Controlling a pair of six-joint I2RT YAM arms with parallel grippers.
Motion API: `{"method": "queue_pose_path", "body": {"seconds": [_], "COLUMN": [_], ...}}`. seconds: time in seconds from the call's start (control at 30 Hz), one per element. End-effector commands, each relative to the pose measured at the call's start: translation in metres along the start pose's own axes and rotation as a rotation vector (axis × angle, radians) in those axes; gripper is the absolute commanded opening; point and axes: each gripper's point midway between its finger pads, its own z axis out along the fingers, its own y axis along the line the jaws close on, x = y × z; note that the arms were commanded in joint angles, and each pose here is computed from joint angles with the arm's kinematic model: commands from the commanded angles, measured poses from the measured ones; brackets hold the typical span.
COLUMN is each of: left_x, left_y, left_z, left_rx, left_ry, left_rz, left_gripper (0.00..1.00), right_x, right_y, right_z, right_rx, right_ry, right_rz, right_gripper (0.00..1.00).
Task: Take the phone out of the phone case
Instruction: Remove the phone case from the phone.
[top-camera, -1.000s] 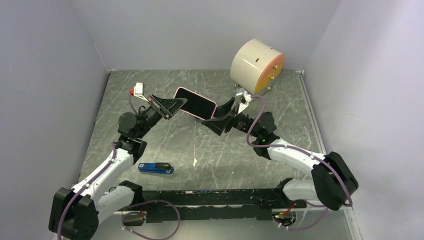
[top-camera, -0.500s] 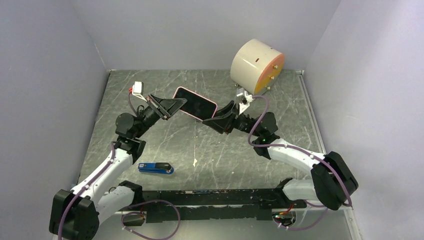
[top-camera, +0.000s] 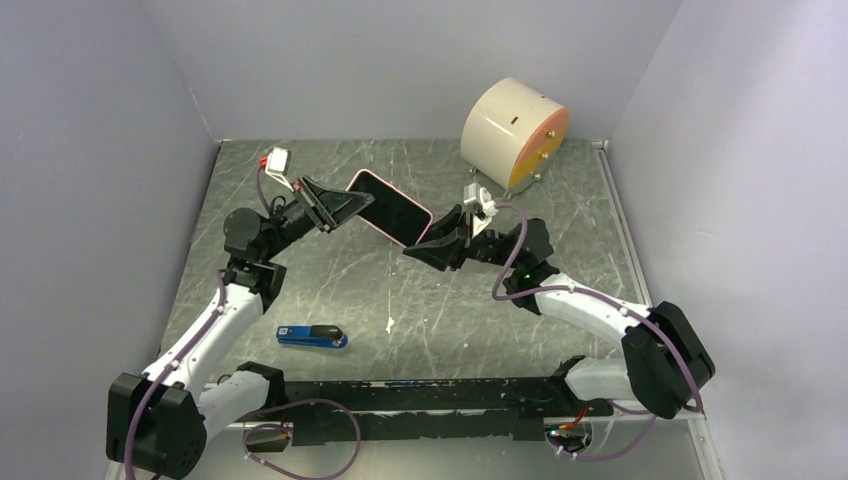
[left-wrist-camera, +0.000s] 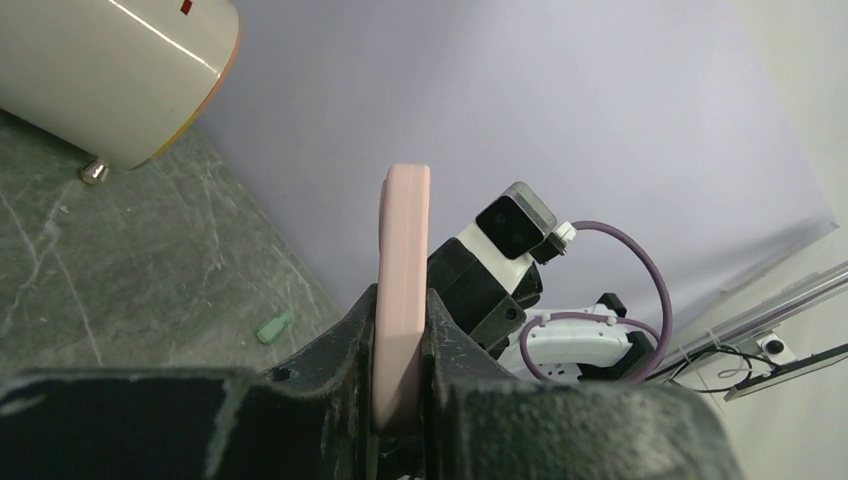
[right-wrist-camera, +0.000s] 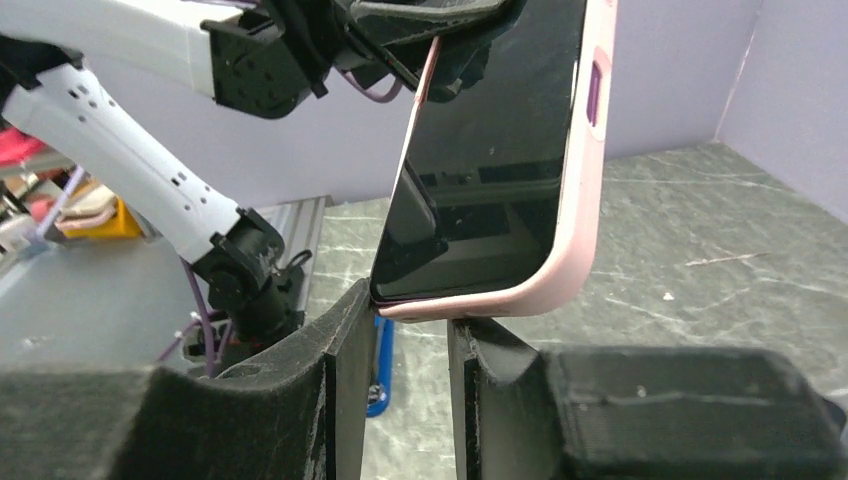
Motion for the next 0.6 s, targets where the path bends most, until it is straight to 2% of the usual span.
{"method": "queue_pose_path", "body": {"seconds": [0.0, 0.3, 0.5, 0.57], "left_x": [0.004, 0.009, 0.015, 0.015], "left_y": [-0.027, -0.038, -0.044, -0.044], "left_z": [0.001, -0.002, -0.006, -0.007], "left_rx": [0.087, 0.181, 0.198, 0.175], "left_ry": [0.087, 0.192, 0.249, 0.256], "left_rz": [0.023, 0.002, 0.049, 0.083], "left_gripper": [0.03, 0.03, 0.03, 0.03], "right_x": [-0.019, -0.021, -0.020, -0.017], "right_y": [-0.009, -0.030, -0.039, -0.037], "right_z": [0.009, 0.015, 0.014, 0.012], "right_rx": [-0.033, 0.016, 0.052, 0.050], "right_ry": [-0.017, 0.024, 0.042, 0.048], "right_rz": [-0.249, -0.419, -0.448, -0.435], "right_gripper": [0.00, 0.00, 0.00, 0.11]}}
